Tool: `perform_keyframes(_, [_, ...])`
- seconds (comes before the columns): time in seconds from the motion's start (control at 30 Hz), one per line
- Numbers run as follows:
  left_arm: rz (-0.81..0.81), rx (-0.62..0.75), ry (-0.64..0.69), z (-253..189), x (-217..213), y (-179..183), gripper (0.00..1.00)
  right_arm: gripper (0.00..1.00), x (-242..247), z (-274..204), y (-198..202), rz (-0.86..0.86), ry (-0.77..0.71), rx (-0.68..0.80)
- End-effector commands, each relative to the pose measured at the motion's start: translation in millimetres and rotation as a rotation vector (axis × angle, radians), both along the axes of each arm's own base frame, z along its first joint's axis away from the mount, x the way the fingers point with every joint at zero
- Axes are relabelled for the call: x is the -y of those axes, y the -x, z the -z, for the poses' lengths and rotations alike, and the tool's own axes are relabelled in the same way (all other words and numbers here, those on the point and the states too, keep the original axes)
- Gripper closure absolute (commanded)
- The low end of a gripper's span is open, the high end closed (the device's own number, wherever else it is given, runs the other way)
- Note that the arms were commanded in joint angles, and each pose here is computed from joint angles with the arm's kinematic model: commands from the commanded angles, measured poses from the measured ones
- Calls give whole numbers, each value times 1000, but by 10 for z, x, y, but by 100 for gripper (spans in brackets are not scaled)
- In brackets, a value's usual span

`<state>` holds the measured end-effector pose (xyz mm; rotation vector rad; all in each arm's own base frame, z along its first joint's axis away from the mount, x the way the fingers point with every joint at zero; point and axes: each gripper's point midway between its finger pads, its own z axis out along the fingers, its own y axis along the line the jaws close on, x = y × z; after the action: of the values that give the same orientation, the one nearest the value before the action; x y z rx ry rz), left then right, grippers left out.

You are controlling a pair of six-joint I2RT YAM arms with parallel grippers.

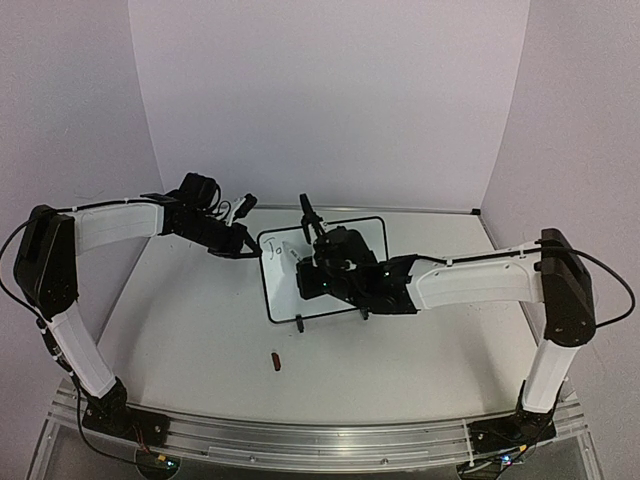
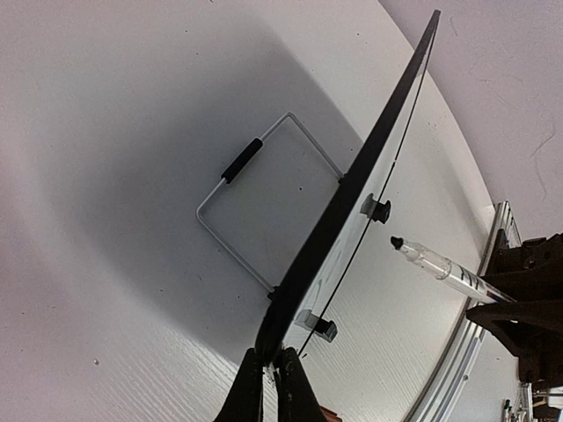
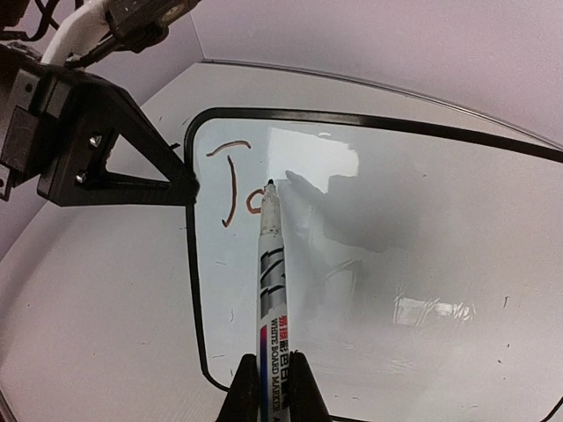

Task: Write a sentence on the whiteboard

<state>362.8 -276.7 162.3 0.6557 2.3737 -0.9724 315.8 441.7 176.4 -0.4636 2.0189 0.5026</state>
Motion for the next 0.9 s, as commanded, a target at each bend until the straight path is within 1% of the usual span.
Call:
perform_keyframes(0.0, [10,30,-20,-72,17,-23,100,100,6,-242,-41,17,-52,41])
perform_keyframes(0.6, [12,30,-18,-75,24,-18,100,100,-133,-108,-161,4,-29,26])
perform_keyframes(0.87, [10,31,-19,-78,19,-23,100,100,-105,-33,-176,16,-18,9])
